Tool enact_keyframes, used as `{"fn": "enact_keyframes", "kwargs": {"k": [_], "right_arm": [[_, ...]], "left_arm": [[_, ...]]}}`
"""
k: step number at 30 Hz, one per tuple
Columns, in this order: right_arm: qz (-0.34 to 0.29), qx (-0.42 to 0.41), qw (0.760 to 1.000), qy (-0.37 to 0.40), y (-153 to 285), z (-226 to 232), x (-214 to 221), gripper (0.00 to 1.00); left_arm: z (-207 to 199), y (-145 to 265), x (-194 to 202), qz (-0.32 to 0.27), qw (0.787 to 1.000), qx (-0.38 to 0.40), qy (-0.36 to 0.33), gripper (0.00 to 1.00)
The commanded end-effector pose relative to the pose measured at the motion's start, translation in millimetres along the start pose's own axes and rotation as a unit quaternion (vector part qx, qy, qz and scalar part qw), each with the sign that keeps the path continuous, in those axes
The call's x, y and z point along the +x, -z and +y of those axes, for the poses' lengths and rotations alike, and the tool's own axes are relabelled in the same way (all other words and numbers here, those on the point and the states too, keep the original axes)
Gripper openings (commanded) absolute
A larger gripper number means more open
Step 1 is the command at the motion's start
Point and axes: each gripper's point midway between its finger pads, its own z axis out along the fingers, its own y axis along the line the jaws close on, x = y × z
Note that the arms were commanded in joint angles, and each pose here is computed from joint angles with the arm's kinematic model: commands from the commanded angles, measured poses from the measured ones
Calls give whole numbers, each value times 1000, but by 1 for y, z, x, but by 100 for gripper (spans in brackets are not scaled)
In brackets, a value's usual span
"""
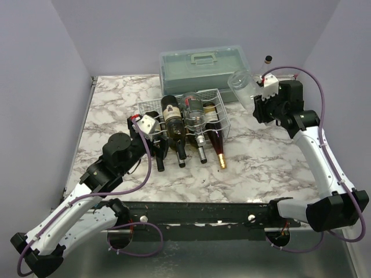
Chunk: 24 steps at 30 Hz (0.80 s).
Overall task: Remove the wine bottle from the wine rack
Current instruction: Place the wine bottle at the center of the board.
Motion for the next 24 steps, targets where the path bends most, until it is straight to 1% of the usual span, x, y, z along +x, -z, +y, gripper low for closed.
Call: {"fn": "enact_keyframes", "kwargs": {"k": [1, 5, 15, 24], "right_arm": [[-104, 13, 992, 63, 17, -20, -66, 0], [-74, 21, 993, 92, 11, -33, -53, 0], [2, 8, 987, 160, 1, -60, -26, 0], [61, 12, 970, 235, -7, -78, -15, 0]], "left_arm": [[4, 5, -12, -17, 1000, -8, -1, 99], [4, 5, -12, -17, 1000, -8, -1, 99], [4, 6, -15, -21, 1000, -7, 0, 99], [4, 7, -14, -22, 1000, -8, 0, 99]]}}
